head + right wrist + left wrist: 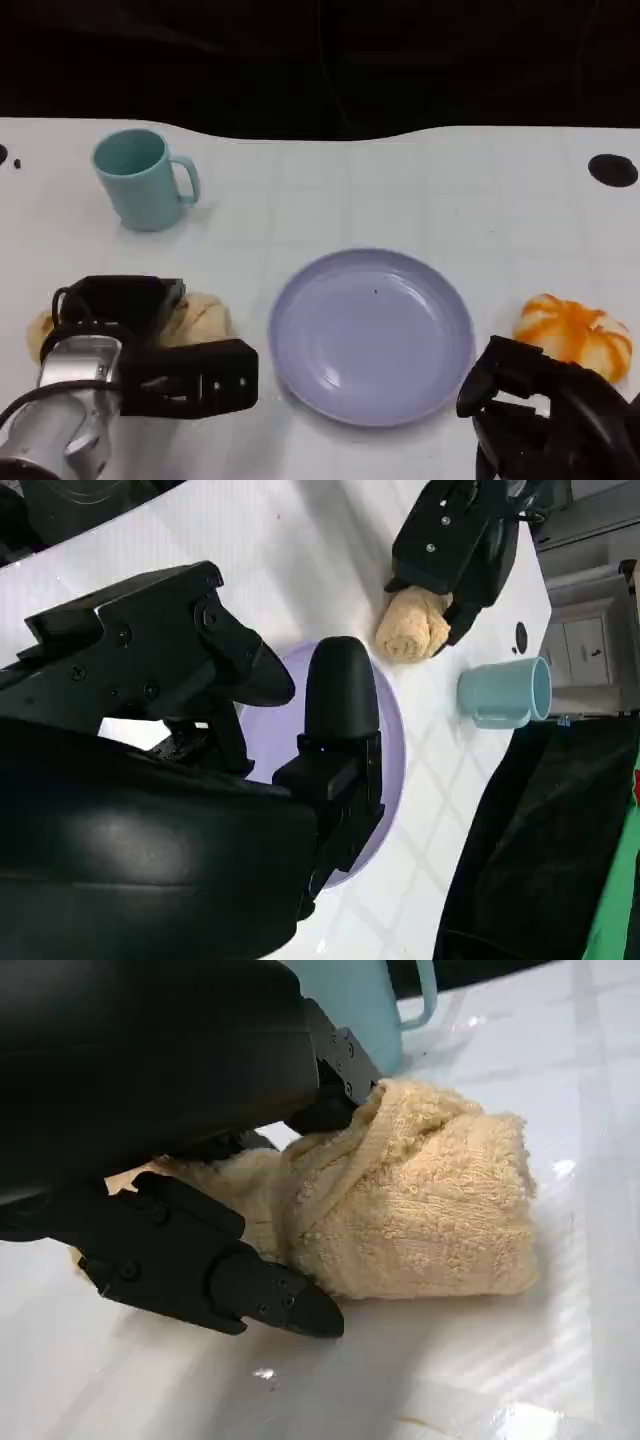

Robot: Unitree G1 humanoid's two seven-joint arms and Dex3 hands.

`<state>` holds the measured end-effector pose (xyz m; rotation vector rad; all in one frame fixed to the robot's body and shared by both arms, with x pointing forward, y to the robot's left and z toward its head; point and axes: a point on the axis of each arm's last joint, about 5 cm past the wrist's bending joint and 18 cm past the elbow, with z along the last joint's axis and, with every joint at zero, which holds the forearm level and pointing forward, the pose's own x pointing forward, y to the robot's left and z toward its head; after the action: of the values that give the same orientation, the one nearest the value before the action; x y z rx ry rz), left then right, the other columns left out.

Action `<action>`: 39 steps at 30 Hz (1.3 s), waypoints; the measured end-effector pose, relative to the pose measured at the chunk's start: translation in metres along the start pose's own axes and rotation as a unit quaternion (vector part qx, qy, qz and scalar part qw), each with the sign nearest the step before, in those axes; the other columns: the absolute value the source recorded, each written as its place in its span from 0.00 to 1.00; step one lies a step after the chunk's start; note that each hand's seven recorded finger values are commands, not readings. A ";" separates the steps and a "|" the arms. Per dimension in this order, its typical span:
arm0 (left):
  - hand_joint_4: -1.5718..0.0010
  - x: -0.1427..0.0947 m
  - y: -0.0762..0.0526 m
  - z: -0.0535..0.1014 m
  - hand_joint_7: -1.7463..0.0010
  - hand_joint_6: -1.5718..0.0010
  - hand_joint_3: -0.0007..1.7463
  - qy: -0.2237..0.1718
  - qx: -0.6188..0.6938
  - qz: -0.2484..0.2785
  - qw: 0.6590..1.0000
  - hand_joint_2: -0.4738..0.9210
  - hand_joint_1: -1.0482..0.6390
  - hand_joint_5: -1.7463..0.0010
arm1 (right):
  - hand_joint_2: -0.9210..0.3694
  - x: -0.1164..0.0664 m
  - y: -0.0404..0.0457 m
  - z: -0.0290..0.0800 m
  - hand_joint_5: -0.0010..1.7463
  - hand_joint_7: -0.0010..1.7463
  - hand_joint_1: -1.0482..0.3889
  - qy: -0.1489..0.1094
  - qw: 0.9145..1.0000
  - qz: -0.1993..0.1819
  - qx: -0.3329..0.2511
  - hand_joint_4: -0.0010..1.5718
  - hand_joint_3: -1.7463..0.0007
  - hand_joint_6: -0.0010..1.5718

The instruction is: Grasp the towel on the left side of the plate with the left hand and place it into the plate.

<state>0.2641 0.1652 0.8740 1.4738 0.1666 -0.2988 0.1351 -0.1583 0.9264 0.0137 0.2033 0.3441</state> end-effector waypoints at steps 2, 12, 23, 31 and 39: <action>0.53 0.000 -0.005 -0.003 0.65 0.37 0.19 -0.014 -0.004 0.023 1.000 1.00 0.47 0.10 | 0.19 0.000 0.0001 0.000 1.00 0.93 0.67 0.000 1.000 0.000 0.000 0.44 0.39 0.34; 0.51 -0.015 -0.027 -0.009 0.01 0.67 0.16 -0.063 -0.029 0.140 0.988 1.00 0.46 0.00 | 0.19 0.000 0.0002 0.001 1.00 0.93 0.68 0.004 1.000 0.001 0.002 0.45 0.38 0.34; 0.46 -0.022 0.002 0.005 0.00 0.63 0.43 -0.075 -0.073 0.215 0.971 0.82 0.48 0.00 | 0.19 0.000 0.0002 0.001 1.00 0.93 0.69 0.003 1.000 0.003 0.002 0.45 0.38 0.34; 0.42 -0.025 0.029 0.038 0.01 0.61 0.50 -0.118 -0.130 0.225 0.958 0.75 0.47 0.00 | 0.18 0.000 0.0002 0.001 1.00 0.94 0.69 0.006 1.000 0.003 0.003 0.45 0.38 0.34; 0.42 -0.020 0.045 0.084 0.00 0.60 0.52 -0.187 -0.151 0.205 0.949 0.73 0.47 0.00 | 0.19 0.000 0.0003 0.000 1.00 0.95 0.69 0.003 1.000 0.005 0.002 0.46 0.37 0.34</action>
<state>0.2523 0.0871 0.9307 1.0915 -0.3839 -0.1983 0.1349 -0.1580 0.9266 0.0170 0.2099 0.3528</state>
